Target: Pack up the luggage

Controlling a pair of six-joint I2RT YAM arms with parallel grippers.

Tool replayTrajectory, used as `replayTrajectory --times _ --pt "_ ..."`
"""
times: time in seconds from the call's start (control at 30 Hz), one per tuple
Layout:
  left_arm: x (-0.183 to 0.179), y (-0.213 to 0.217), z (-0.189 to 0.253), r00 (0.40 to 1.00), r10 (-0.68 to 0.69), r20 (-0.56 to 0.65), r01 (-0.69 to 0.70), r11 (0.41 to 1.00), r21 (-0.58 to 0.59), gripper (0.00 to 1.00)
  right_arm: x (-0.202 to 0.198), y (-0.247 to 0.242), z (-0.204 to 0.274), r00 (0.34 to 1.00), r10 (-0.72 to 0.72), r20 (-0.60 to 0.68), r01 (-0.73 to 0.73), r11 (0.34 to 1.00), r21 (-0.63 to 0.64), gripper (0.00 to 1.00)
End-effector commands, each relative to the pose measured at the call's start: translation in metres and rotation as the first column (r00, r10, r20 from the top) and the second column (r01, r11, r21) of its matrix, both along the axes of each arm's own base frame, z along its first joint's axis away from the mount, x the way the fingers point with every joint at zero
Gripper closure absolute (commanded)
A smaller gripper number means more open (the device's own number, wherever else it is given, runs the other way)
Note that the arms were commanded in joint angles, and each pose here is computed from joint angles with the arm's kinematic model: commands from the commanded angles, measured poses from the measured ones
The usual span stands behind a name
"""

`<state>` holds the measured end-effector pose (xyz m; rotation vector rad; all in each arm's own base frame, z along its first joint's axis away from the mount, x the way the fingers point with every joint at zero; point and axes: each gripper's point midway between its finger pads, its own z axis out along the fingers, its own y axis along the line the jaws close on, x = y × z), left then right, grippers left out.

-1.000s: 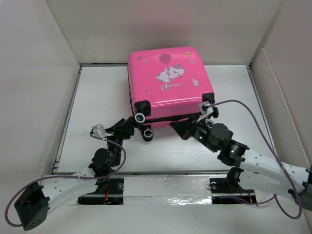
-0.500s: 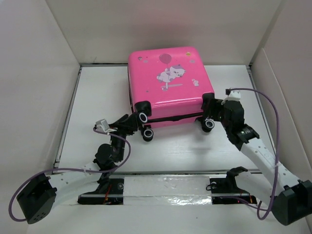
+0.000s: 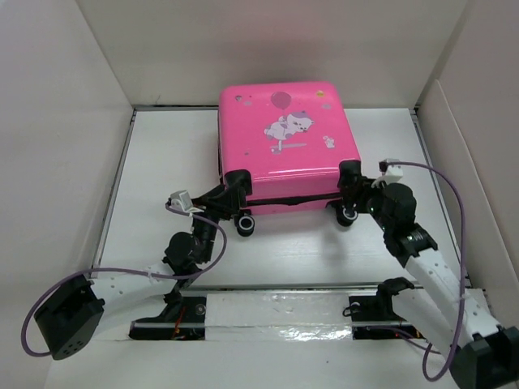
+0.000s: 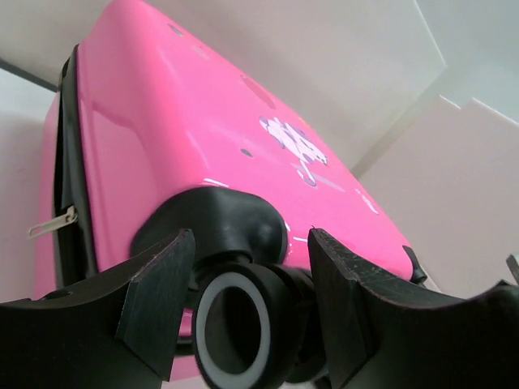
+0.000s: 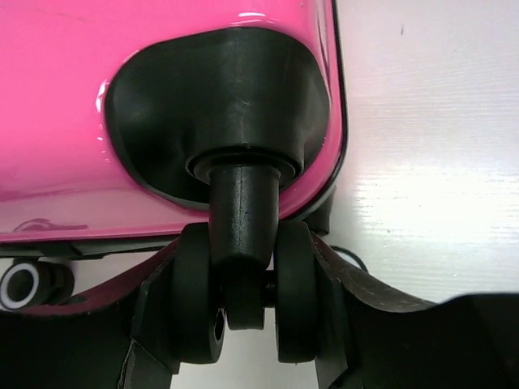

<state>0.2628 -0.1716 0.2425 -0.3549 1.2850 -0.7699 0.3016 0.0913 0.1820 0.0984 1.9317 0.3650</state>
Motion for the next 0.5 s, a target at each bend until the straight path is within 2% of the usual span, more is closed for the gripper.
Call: replayTrajectory --times 0.0,0.03,0.07,0.13,0.2,0.23,0.3,0.33,0.4,0.47 --pt "0.002 -0.015 0.016 0.998 -0.042 0.041 0.041 0.999 0.013 0.46 -0.027 -0.025 0.009 0.996 -0.079 0.047 0.079 0.997 0.013 0.99" --pt "0.004 -0.015 0.016 0.998 -0.039 0.041 0.039 0.999 0.013 0.46 -0.037 -0.026 0.0 0.997 -0.077 0.027 0.076 0.997 0.012 0.99" --pt "0.004 -0.018 0.017 0.998 -0.053 0.047 0.052 0.999 0.011 0.46 -0.046 -0.027 0.012 0.994 -0.075 0.077 0.072 0.997 0.042 0.99" --pt "0.007 -0.024 0.014 0.997 -0.066 0.039 0.065 0.998 0.016 0.46 -0.058 -0.027 0.012 0.995 -0.063 0.073 0.058 0.996 0.06 0.96" --pt "0.008 -0.03 0.015 0.995 -0.085 0.044 0.085 0.996 0.011 0.46 -0.065 -0.025 0.019 0.994 -0.05 0.094 0.042 0.996 0.08 0.88" --pt "0.008 -0.032 0.016 0.995 -0.091 0.047 0.091 0.996 0.01 0.46 -0.066 -0.026 0.02 0.994 -0.057 0.091 0.05 0.995 0.083 0.61" --pt "0.007 -0.034 0.019 0.993 -0.106 0.053 0.105 0.994 0.011 0.46 -0.065 -0.028 0.03 0.99 -0.077 0.116 0.067 0.994 0.091 0.3" --pt "0.006 -0.035 0.02 0.992 -0.11 0.056 0.11 0.994 0.008 0.46 -0.064 -0.031 0.035 0.988 -0.092 0.125 0.081 0.993 0.086 0.11" --pt "0.005 -0.035 0.022 0.992 -0.114 0.056 0.113 0.994 0.008 0.46 -0.065 -0.039 0.061 0.978 -0.112 0.175 0.104 0.993 0.056 0.03" --pt "0.005 -0.035 0.021 0.992 -0.117 0.051 0.117 0.993 0.005 0.46 -0.066 -0.043 0.083 0.969 -0.113 0.22 0.109 0.994 0.032 0.0"
